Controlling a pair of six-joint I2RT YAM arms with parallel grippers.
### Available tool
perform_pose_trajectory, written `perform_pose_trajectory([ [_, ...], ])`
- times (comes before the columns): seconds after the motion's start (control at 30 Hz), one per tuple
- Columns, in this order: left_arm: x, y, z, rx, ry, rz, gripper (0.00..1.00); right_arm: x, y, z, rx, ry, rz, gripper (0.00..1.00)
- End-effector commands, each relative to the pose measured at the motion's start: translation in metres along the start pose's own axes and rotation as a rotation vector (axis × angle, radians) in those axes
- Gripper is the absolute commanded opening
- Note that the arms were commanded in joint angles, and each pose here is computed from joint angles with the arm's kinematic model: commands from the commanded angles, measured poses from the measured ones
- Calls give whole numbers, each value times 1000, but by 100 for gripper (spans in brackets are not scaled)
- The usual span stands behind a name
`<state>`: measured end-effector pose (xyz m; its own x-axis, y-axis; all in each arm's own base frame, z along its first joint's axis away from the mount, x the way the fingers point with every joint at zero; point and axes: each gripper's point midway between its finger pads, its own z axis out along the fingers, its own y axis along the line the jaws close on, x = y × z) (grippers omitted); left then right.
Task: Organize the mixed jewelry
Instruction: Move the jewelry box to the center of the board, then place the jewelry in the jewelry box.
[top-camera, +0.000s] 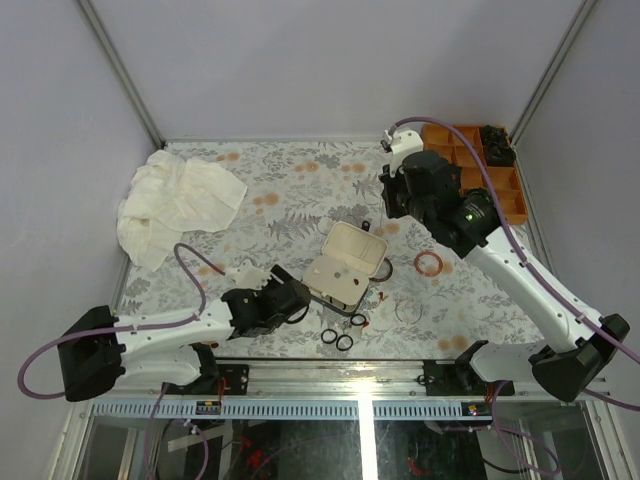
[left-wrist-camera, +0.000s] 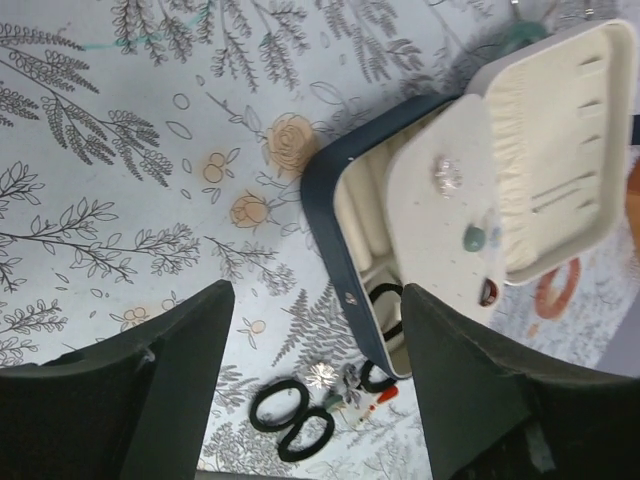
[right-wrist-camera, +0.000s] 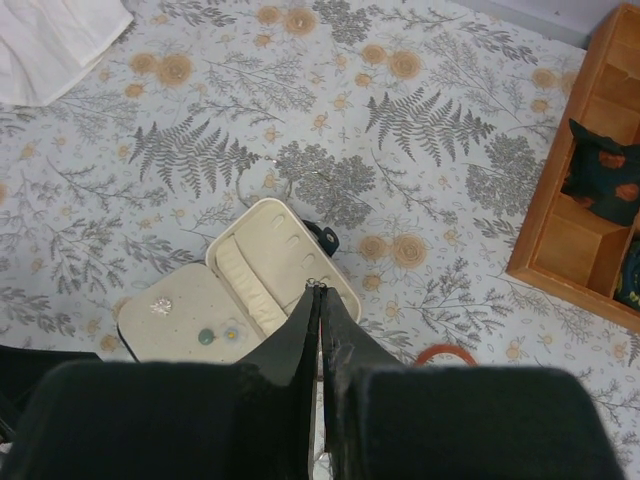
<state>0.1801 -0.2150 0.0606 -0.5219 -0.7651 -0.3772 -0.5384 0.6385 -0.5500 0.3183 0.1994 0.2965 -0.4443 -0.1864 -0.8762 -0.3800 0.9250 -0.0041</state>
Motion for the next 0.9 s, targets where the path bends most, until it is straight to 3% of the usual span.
perform_pose_trajectory([
  [0.0,-22,-24,-19,110,-68,45,71,-30,7,-19,-56,-79,26,0],
  [0.2,-39,-53,-49,299,-88,107,77,-34,17,-30,-125,-76,45,0],
  [0.63,-54,-138,-137,871,-163,369,75,-12,48,-58,-325,-9,93,0],
  [0.87,-55,-159,-165,1057,-229,457,76,7,55,-74,-392,40,101,0],
])
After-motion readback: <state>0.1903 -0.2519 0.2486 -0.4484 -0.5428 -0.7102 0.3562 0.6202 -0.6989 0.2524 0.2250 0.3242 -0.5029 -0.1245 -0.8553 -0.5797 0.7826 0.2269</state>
